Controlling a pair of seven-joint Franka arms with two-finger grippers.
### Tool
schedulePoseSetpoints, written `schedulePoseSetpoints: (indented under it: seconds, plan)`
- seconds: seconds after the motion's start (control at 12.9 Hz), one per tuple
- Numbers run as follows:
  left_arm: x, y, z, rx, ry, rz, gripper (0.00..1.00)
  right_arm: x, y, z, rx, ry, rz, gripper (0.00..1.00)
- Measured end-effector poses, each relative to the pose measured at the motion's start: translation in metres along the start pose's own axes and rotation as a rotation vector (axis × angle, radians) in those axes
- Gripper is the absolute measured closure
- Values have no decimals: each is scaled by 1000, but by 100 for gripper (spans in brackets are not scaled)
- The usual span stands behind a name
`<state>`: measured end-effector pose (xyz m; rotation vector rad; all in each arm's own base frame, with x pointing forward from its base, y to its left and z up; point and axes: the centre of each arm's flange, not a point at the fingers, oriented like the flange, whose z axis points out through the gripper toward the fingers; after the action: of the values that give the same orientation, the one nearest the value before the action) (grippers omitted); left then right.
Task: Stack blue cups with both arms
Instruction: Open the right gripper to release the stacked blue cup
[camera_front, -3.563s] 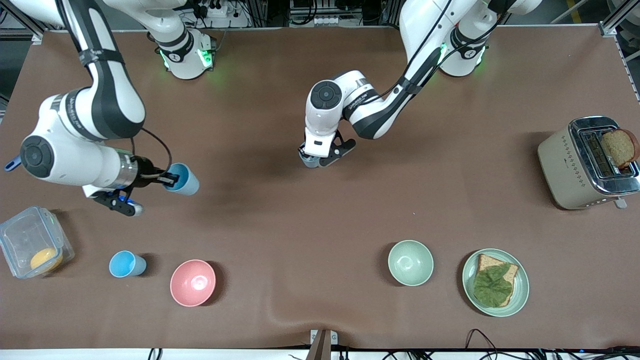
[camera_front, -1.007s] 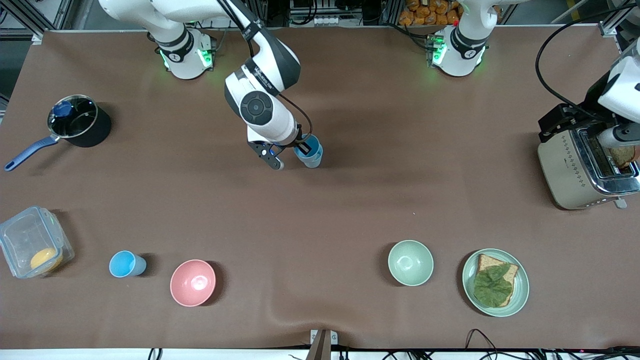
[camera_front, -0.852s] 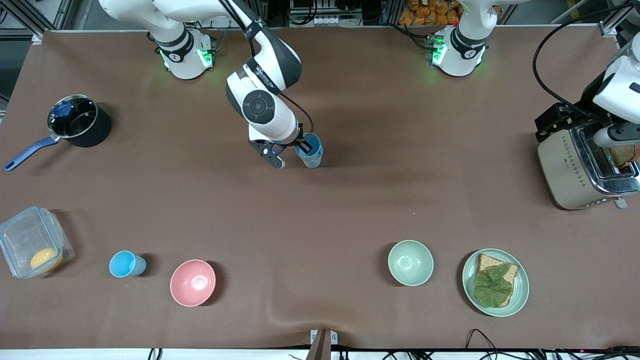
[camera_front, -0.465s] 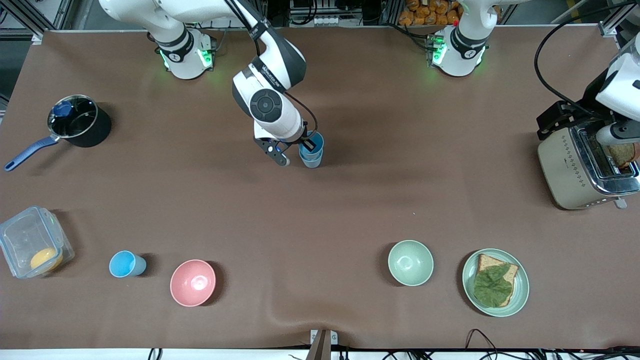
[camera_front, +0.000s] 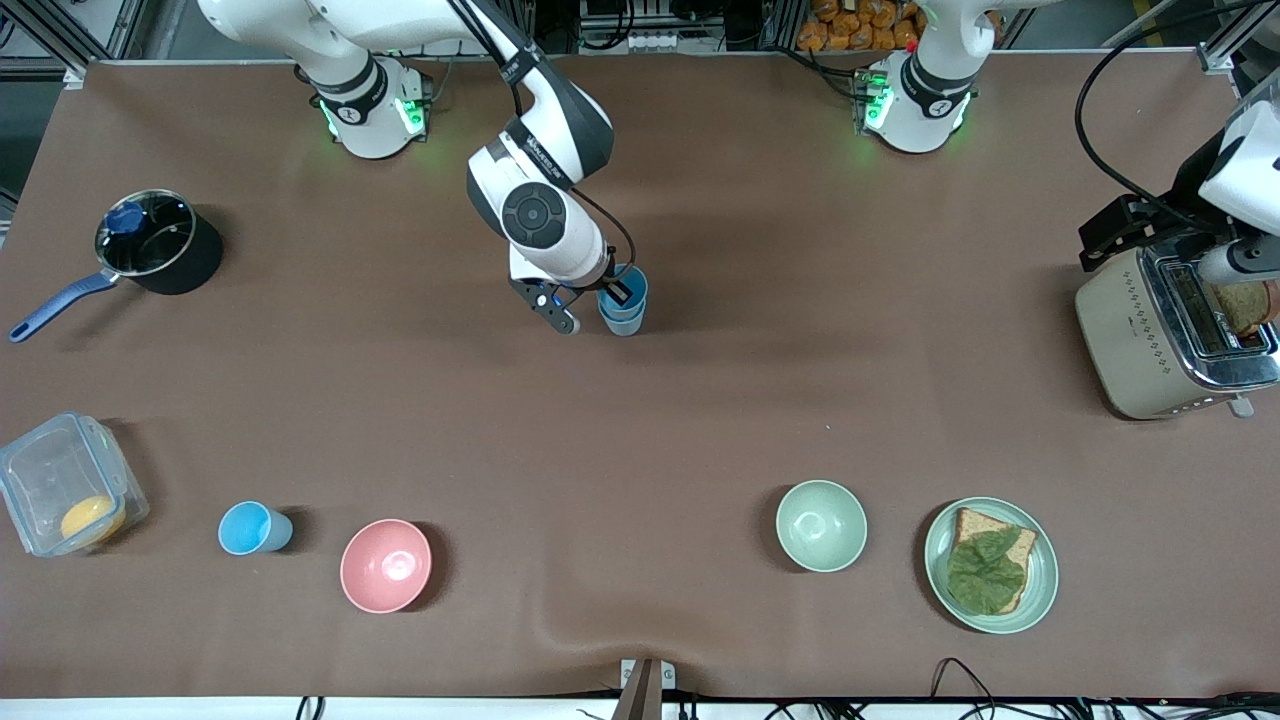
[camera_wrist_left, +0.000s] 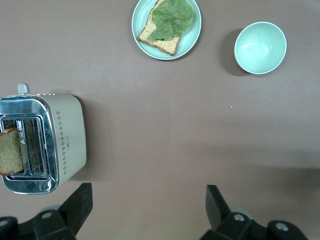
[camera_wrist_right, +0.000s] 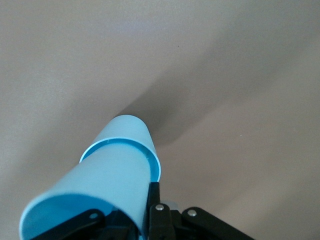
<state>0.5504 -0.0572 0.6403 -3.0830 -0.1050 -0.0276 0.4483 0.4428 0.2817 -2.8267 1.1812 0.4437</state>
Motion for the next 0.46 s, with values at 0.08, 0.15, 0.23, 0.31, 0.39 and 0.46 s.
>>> schedulePoseSetpoints:
  seconds: [0.08,0.15,0.23,0.31,0.39,0.46]
  plan:
    - [0,0,0,0,0,0,0,1,0,0,-1,0,2,78]
    - [0,0,0,0,0,0,0,1,0,0,-1,0,2,67]
    - [0,0,0,0,-1,0,0,1,0,0,0,1,2,57]
    - [0,0,0,0,-1,0,0,1,-1,-1,2,1,3,45]
    - [0,0,0,0,-1,0,0,2,-2,-4,6,2,4,33]
    - [0,0,0,0,-1,0,0,4,-2,-10,6,1,7,22]
